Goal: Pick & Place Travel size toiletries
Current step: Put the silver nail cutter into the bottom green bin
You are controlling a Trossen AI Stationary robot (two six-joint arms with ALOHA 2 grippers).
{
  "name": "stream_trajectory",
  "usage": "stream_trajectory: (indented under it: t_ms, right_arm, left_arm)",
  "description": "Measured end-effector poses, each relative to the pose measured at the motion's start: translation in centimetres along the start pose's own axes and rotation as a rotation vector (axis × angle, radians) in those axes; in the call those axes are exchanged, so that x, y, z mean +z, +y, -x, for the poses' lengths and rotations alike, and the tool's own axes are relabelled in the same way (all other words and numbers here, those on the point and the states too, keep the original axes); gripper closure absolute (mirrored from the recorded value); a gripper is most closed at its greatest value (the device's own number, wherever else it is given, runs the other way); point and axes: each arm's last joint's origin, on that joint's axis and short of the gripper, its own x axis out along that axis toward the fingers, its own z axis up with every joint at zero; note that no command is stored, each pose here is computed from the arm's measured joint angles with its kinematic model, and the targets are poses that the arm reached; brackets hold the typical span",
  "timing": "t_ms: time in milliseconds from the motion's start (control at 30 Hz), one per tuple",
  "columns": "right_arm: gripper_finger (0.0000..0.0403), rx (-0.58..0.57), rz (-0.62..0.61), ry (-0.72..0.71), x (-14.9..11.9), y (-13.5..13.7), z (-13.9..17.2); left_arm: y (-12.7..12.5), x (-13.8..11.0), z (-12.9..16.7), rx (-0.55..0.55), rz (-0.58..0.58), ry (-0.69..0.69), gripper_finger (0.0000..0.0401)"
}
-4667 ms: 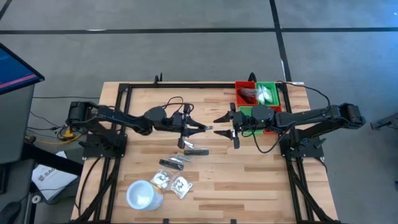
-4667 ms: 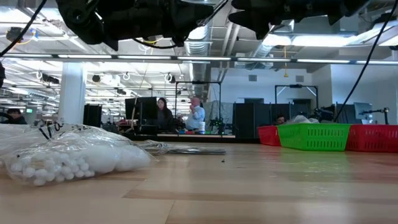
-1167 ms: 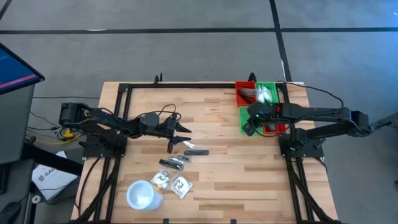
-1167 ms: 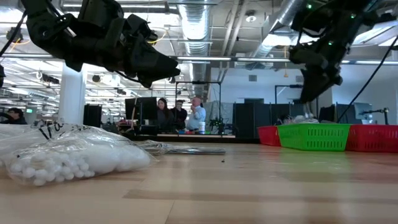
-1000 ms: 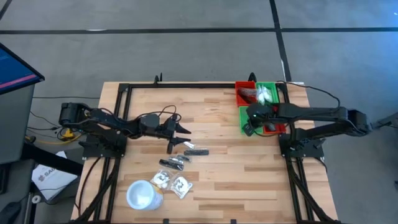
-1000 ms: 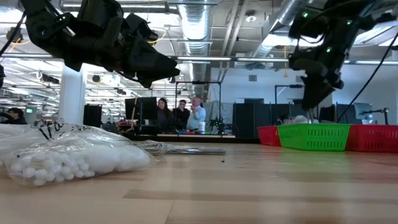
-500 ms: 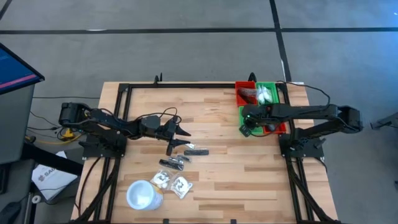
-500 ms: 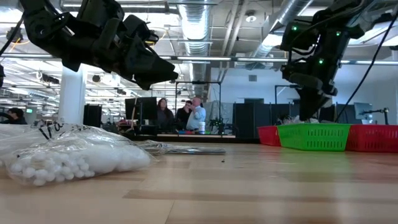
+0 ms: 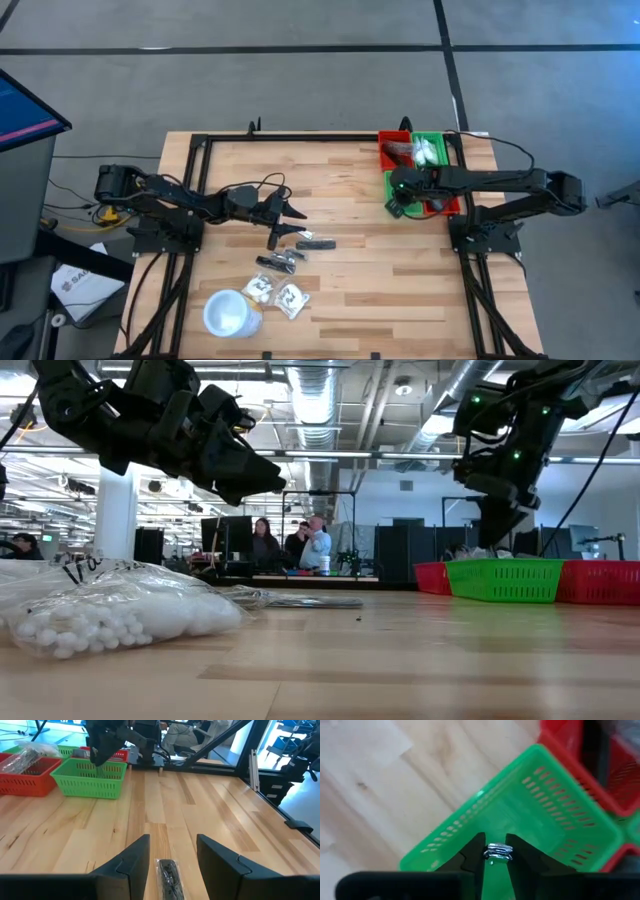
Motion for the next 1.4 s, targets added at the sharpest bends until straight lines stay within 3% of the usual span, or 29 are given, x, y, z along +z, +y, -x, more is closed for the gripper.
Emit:
stream_trajectory:
  t_ms: [633, 1033, 1233, 1400]
  right_arm:
    - [0.0199, -0.008, -0.015, -0.043, 0.4, -0.1, 0.0]
    - [0.0194, 0.112, 0.054, -0.197, 1.1, 2.5, 0.8]
    - [0.02, 0.166, 0.084, -0.249, 1.0, 3.8, 1.3]
    - [0.0204, 0.214, 0.097, -0.302, 1.1, 4.7, 1.8]
  left_arm:
    - [0.0, -0.1, 0.0, 0.001, -0.004, 0.009, 0.0247]
    - [0.1, -0.9, 0.0, 0.008, -0.001, 0.089, 0.0247]
    - [0.4, -1.9, 0.2, 0.099, -0.147, 0.202, 0.0247]
    - [0.6, -2.3, 0.1, 0.123, -0.166, 0.229, 0.0247]
